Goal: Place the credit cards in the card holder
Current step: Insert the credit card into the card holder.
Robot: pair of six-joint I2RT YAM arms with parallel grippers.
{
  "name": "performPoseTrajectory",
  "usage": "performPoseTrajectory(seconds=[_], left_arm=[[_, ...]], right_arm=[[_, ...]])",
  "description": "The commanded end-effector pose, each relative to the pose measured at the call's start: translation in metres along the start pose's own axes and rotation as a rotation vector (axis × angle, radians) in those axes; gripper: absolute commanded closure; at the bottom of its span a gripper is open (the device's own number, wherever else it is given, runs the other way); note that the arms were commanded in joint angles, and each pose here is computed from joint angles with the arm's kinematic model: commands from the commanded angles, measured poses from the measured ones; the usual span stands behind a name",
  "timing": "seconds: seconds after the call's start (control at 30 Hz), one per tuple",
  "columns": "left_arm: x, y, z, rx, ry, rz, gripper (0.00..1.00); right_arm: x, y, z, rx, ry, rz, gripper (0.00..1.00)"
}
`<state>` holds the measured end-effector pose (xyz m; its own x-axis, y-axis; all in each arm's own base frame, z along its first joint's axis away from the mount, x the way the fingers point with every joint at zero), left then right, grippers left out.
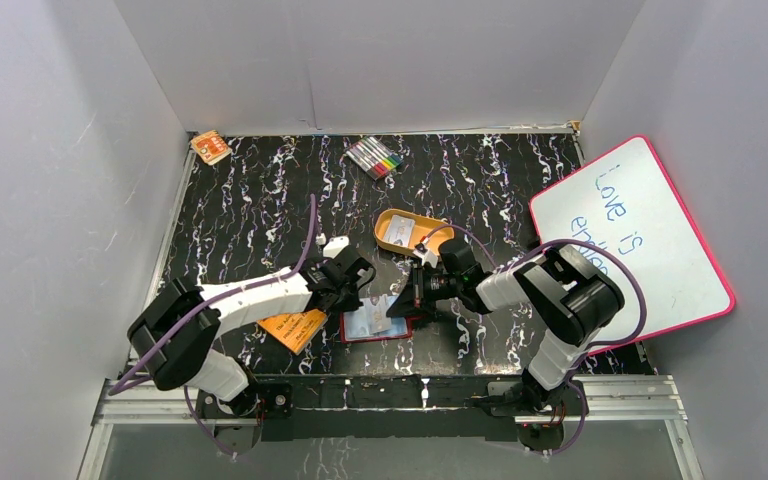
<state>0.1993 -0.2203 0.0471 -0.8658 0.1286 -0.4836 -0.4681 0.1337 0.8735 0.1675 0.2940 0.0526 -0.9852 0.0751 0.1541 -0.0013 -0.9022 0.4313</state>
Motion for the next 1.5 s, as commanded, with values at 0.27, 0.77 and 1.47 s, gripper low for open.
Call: performPoseTrajectory(seconds=[0.27, 0.77, 1.47], left_arm=[[-0.005, 0.038, 0.006, 0.029, -0.014, 0.008, 0.6], [0.011, 0.066, 0.042, -0.03, 0.043, -0.044, 0.51], [0.06, 0.021, 0.045, -0.048, 0.009, 0.119, 0.88]], right_arm=[[-0.008, -0.003, -0.001, 0.03, -0.024, -0.045, 1.0], [-0.009, -0.002, 0.0, 0.057, -0.011, -0.067, 1.0], [0.003, -0.014, 0.0, 0.08, 0.02, -0.023, 1.0]])
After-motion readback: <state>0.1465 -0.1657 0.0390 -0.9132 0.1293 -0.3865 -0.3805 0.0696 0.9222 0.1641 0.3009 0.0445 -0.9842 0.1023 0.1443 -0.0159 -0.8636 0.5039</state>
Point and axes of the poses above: each gripper's point midway between its finger pads, its own y axis back along the fingers, its own z axis along the line the jaws close on, x = y × z, the point moved 2 cm from there along y, back along the fingers, and after that the axes turned 15 degrees about -y, right-handed, at the moved point
